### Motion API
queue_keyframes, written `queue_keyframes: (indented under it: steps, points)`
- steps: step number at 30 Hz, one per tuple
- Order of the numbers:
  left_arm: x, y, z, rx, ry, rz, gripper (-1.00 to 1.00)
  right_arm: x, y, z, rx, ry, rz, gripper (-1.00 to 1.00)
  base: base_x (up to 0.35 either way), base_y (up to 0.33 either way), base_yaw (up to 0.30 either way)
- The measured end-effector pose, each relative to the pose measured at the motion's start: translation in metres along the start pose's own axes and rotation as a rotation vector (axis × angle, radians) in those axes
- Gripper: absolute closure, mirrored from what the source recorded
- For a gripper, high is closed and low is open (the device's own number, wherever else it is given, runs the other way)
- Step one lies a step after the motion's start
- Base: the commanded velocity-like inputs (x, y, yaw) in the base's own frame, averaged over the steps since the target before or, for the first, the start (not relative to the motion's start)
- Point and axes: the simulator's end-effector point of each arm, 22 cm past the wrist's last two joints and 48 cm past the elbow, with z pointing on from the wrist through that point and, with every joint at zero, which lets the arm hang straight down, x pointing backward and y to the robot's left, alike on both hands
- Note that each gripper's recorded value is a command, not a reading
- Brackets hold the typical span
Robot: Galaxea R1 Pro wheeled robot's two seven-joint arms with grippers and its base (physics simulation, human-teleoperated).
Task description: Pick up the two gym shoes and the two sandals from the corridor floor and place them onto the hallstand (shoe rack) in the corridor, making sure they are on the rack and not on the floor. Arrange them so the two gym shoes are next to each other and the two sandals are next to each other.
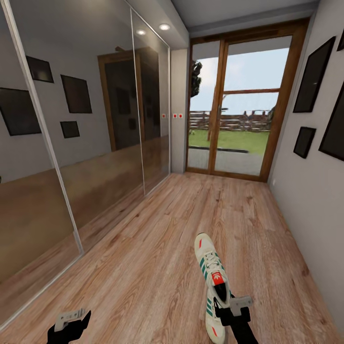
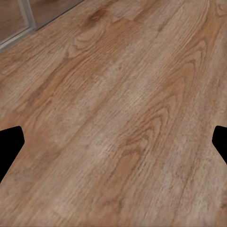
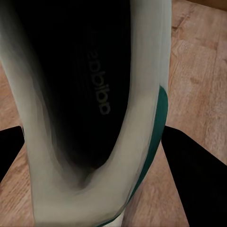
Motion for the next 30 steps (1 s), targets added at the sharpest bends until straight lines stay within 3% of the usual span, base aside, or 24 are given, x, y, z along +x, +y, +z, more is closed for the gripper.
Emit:
queue_keyframes:
  steps: [7,18,30]
  points:
    - [0.0007,0.0005,-0.0004,-0.002,0.001,-0.001,-1.0,-0.0004,-0.0001,0.0001,-0.001,-0.001,-0.002,1.0,0.069,0.072,0.0]
    - [0.0008,-0.0002,-0.0004,0.0,0.001,0.0,-1.0,-0.0018,-0.003,0.0003,0.003,-0.005,-0.005,1.0,0.177,0.261,-0.009]
    - [0.0014,-0.0003,-0.0006,0.001,0.002,0.0,-1.0,0.0014,-0.01,-0.0003,0.017,0.002,0.0,1.0,0.22,0.278,-0.243]
